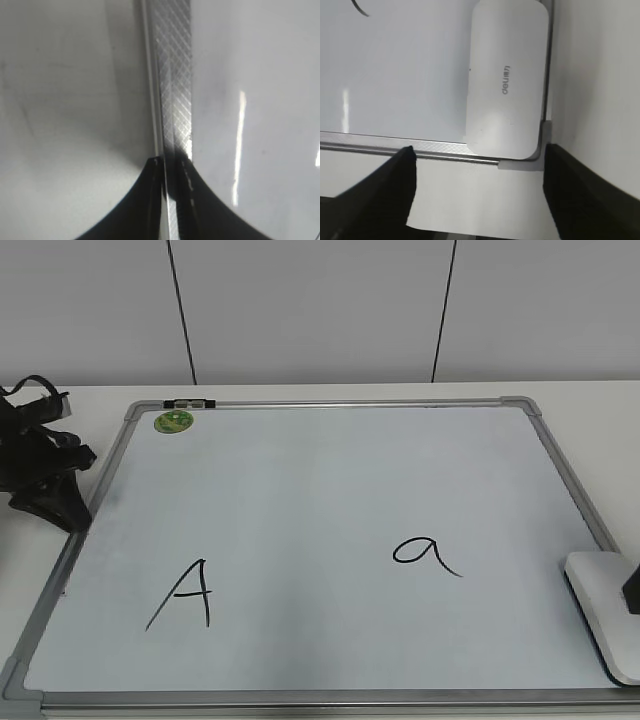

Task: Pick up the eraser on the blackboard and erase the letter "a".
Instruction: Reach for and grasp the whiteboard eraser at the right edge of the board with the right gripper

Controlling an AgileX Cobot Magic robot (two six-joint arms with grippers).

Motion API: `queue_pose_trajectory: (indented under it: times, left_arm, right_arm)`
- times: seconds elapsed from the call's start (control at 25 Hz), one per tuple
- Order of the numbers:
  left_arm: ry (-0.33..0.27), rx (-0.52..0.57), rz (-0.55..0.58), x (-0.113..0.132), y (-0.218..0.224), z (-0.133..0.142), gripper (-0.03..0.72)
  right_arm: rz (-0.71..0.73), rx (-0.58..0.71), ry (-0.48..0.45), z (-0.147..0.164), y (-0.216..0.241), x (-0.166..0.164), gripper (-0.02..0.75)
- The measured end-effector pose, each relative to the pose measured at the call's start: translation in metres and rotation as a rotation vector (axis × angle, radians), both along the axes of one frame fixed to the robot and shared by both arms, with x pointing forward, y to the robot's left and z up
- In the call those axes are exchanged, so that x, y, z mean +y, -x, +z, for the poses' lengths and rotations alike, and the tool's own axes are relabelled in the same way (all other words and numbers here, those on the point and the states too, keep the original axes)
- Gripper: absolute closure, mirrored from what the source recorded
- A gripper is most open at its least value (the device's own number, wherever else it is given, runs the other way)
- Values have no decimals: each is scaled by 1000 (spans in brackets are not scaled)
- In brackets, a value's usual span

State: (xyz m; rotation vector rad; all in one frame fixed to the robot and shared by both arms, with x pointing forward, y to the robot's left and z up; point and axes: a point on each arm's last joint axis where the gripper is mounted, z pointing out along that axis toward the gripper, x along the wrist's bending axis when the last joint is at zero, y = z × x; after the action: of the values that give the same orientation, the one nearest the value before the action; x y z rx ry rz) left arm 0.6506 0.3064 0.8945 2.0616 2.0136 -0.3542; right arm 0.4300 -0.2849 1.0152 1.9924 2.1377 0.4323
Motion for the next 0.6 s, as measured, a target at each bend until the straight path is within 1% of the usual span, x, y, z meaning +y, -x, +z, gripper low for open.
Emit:
queue_pose_trajectory:
  times: [0.2,0.4,0.6]
  left_arm:
    - [2,0,5,1,0,0,654]
    - [4,2,8,2,0,0,654]
    - [4,2,8,2,0,0,654]
  right_arm:
    - [5,33,1,-18,-17,4,151]
    - [-5,72,37,-36,-31,2,151]
    - [-15,109,45,-51,-48,2,151]
